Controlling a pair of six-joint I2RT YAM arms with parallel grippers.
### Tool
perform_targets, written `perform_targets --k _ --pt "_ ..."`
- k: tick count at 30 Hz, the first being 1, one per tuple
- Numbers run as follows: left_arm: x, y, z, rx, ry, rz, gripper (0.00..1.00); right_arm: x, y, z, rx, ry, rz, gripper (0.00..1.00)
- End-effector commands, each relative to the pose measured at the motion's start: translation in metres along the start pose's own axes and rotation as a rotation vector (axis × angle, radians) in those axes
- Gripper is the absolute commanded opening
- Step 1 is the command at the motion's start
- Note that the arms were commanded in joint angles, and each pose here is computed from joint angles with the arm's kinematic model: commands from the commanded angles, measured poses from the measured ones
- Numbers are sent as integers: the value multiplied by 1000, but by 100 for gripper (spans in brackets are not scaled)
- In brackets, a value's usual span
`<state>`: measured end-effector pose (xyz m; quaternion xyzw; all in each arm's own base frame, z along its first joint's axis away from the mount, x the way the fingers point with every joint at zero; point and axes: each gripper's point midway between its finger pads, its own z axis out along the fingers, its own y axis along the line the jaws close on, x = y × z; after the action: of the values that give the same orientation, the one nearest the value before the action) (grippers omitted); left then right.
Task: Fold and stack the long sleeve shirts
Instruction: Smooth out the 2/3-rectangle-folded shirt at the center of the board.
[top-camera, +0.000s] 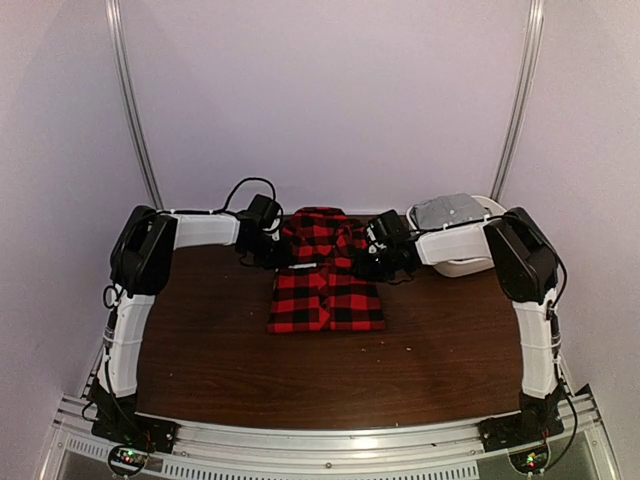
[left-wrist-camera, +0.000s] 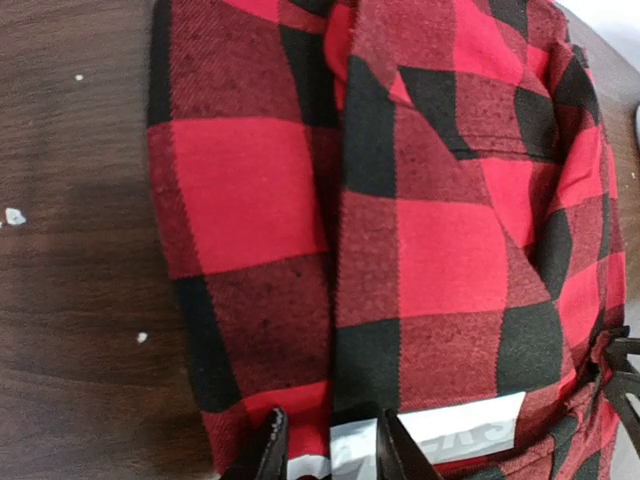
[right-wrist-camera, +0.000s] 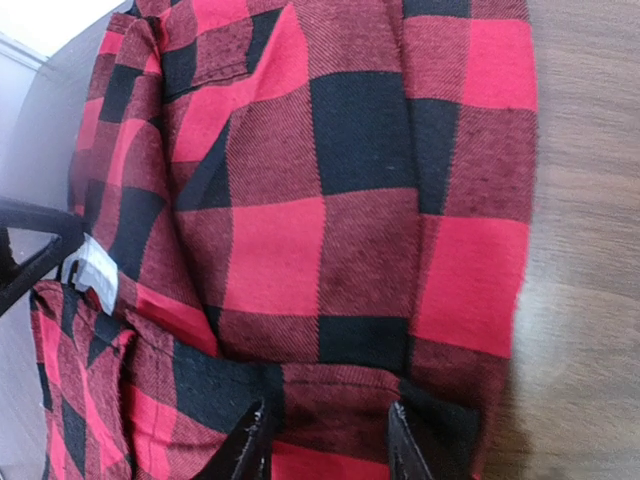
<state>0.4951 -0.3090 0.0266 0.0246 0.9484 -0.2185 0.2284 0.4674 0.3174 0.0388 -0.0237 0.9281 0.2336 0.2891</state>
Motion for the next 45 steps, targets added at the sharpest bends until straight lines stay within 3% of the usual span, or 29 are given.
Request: perform_targets --k 1,7,11,16,26,30,36,45 --pt "-25 10 -24 -65 -59 37 34 -24 10 -45 91 -58 -80 44" --pt "-43 4 -67 -84 -126 94 48 1 59 -74 85 -59 -179 45" --pt "-32 4 -91 -83 -128 92 49 44 93 -74 71 -17 -240 37" --pt "9 4 -110 1 -92 55 49 86 104 -60 76 45 -270 25" --pt "94 6 -116 125 10 -19 49 152 83 -27 135 195 -287 24" --pt "112 -1 -119 159 29 -26 49 152 85 -40 129 192 -285 28" --pt "135 -17 -122 199 67 -9 49 120 99 -83 78 102 -250 37" --pt "171 -22 -122 198 126 -8 49 129 42 -119 88 84 -141 38"
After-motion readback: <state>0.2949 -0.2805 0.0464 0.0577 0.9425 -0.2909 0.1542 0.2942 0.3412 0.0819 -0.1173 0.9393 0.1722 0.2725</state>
